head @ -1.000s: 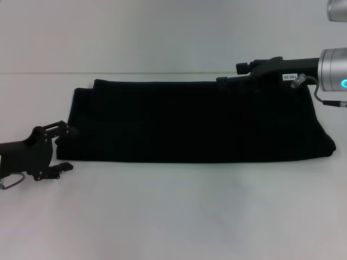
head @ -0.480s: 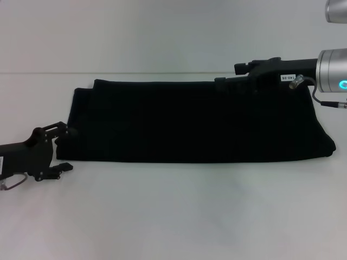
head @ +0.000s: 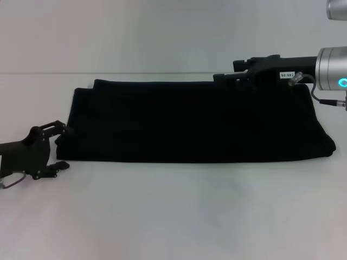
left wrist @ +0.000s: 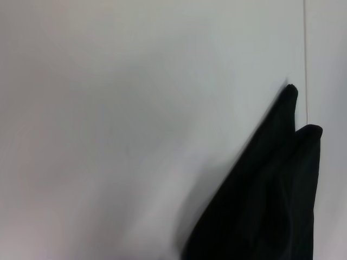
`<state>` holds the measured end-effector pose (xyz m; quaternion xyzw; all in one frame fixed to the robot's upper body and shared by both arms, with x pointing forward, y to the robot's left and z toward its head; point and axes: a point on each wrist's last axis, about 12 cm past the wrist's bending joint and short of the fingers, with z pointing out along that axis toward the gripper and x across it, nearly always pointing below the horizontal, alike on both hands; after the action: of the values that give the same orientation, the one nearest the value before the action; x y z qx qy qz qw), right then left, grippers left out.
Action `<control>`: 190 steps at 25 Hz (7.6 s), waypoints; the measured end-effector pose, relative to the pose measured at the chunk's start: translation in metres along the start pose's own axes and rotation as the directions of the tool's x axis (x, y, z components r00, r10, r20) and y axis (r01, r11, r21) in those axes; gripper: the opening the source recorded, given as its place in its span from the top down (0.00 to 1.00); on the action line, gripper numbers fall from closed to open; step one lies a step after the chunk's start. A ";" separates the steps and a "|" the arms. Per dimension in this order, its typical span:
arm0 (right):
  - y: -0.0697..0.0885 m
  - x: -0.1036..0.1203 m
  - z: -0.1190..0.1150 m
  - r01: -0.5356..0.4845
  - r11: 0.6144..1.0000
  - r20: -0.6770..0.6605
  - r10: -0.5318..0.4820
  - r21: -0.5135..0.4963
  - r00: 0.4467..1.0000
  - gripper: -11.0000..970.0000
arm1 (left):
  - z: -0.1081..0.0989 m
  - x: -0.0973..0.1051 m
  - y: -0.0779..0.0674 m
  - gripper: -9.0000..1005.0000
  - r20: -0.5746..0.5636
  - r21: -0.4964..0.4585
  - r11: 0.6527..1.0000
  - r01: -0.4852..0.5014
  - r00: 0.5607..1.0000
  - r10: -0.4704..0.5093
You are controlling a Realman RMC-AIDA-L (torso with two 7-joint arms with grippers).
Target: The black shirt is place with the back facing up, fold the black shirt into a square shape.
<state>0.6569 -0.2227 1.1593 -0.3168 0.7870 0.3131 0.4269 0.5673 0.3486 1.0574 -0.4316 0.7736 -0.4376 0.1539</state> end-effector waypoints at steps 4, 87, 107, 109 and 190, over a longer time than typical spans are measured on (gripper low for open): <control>0.000 0.000 0.000 -0.002 1.000 0.004 0.002 0.000 1.000 0.10 | 0.000 -0.001 0.000 0.10 0.008 -0.001 1.000 -0.004 1.000 0.005; 0.003 -0.004 0.001 -0.015 1.000 0.031 0.015 -0.011 0.999 0.10 | 0.009 -0.006 -0.007 0.10 0.067 -0.007 0.974 -0.227 0.972 0.227; 0.002 -0.005 0.001 -0.009 1.000 0.034 0.009 -0.004 0.999 0.10 | 0.011 -0.002 -0.008 0.10 0.036 -0.018 0.943 -0.332 0.943 0.332; 0.002 -0.005 0.000 -0.010 1.000 0.034 0.010 -0.004 0.999 0.10 | 0.012 -0.002 -0.008 0.10 0.035 -0.018 0.942 -0.334 0.942 0.335; -0.046 0.058 -0.073 -0.259 0.932 0.229 0.202 0.254 0.952 0.11 | 0.098 0.133 -0.132 0.97 -0.115 0.519 0.327 -0.790 0.315 0.942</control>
<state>0.6326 -0.3199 1.1304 -0.1251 0.8087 0.2763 0.5040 0.6205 0.1563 1.1275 0.2020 0.7965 -0.4934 0.2852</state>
